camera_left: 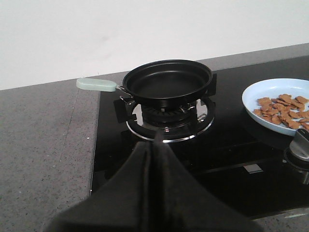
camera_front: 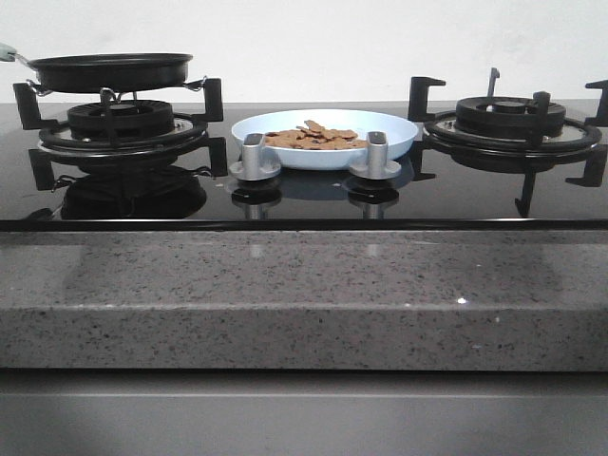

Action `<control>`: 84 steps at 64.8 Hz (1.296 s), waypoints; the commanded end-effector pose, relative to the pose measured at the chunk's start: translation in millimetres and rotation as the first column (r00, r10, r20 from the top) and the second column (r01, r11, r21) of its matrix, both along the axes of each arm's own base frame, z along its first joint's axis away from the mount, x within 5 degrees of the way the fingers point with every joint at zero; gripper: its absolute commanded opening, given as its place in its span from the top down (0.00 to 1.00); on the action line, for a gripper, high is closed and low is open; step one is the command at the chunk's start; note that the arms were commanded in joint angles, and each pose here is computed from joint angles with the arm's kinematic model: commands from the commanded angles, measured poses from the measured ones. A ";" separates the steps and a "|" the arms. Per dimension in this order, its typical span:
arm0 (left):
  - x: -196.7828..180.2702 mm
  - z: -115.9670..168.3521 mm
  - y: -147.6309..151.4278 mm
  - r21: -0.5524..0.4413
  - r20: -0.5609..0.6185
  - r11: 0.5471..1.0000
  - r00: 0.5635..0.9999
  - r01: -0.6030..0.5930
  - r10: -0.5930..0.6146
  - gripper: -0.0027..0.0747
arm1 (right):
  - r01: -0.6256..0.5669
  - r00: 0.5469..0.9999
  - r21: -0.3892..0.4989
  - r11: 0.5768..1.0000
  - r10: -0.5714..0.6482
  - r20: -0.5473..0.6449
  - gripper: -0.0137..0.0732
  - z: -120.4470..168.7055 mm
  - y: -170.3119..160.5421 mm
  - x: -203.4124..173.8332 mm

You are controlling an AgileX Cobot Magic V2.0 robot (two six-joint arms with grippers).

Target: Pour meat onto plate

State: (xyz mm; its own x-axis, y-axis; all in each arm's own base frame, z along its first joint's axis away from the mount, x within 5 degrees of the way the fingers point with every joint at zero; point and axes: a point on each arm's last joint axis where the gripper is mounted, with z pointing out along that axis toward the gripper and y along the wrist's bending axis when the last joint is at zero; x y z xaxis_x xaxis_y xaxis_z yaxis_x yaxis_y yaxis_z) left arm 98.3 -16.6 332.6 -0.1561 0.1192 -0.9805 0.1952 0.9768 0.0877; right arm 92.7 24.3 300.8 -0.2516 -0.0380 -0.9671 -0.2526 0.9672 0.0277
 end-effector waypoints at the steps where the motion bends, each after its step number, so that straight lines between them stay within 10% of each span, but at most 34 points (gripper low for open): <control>1: 0.7 13.9 0.9 -0.028 0.081 1.000 0.997 -0.013 0.015 0.99 | 0.017 0.994 0.006 1.000 -0.018 0.104 0.91 14.9 -1.6 1.5; 49: 4.5 6.1 8.8 -0.072 0.168 0.992 0.980 -0.099 0.110 0.99 | 0.017 0.995 0.005 1.000 -0.018 0.103 0.91 14.9 -1.6 1.5; 84: -40.9 -78.9 11.8 -0.091 0.225 0.992 0.968 -0.088 0.106 0.99 | 0.016 0.995 0.005 1.000 -0.017 0.099 0.91 14.5 -1.5 1.4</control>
State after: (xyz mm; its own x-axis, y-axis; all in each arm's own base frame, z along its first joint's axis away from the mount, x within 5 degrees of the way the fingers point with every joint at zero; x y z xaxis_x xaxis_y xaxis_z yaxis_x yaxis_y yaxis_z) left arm 62.7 -4.5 247.3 -0.0411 0.0392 -0.9984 0.0748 0.9965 0.0361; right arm 92.7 24.3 300.2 -0.2526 -0.0396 -0.9668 -0.2529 0.9671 0.0265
